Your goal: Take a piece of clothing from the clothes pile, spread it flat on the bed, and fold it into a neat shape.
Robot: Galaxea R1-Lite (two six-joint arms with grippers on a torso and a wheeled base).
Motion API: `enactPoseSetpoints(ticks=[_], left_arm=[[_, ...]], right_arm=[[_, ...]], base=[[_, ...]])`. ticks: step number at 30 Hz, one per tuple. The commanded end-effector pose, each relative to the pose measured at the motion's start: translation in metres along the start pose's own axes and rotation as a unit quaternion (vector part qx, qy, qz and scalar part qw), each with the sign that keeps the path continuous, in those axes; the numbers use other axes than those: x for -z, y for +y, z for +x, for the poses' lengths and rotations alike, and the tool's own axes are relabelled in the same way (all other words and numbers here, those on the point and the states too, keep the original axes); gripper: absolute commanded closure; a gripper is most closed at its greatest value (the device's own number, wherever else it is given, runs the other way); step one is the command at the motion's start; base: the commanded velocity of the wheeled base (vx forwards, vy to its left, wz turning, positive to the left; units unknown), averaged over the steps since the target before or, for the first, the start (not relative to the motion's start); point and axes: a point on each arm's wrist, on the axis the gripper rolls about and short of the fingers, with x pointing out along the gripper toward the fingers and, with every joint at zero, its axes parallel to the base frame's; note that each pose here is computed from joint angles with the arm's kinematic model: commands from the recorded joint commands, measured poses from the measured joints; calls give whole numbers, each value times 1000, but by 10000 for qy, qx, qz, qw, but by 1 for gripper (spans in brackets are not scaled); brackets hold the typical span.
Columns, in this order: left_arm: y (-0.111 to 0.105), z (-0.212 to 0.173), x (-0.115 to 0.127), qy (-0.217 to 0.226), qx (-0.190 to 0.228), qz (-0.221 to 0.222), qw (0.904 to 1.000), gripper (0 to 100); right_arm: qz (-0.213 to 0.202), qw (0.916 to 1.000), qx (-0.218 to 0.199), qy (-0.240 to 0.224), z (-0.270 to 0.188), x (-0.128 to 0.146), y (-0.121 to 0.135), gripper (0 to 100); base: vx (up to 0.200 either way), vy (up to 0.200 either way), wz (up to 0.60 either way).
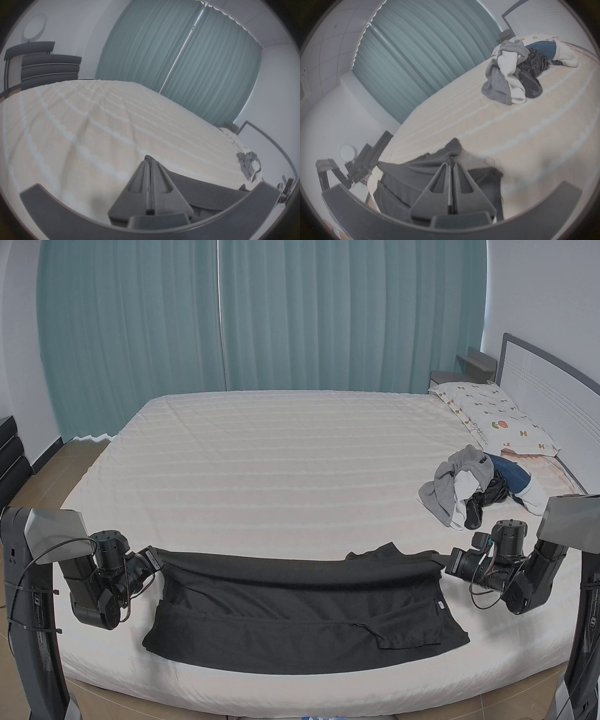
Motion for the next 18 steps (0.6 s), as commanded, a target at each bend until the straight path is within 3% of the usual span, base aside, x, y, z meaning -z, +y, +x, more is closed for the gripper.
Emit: enactPoseSetpoints(ticks=[1,15,16,17,18], left_arm=[[12,-15,26,511,-216,254,9981,100],[20,-48,68,1149,-186,462,9921,100],[20,-48,68,1159,-184,453,9921,100],[20,-51,69,1220,-182,438,9914,100],[21,-51,70,1234,-188,437,9912,0]], right_arm=[[-149,9988,153,449,-16,24,-4,100],[24,9934,598,976,-32,59,-14,100],[33,9933,609,985,-33,59,-15,0],[69,9925,658,1028,-34,62,-17,0],[96,9925,666,1023,-34,62,-17,0]], base=[[0,0,0],[0,0,0],[0,0,0],[0,0,0],[0,0,0]])
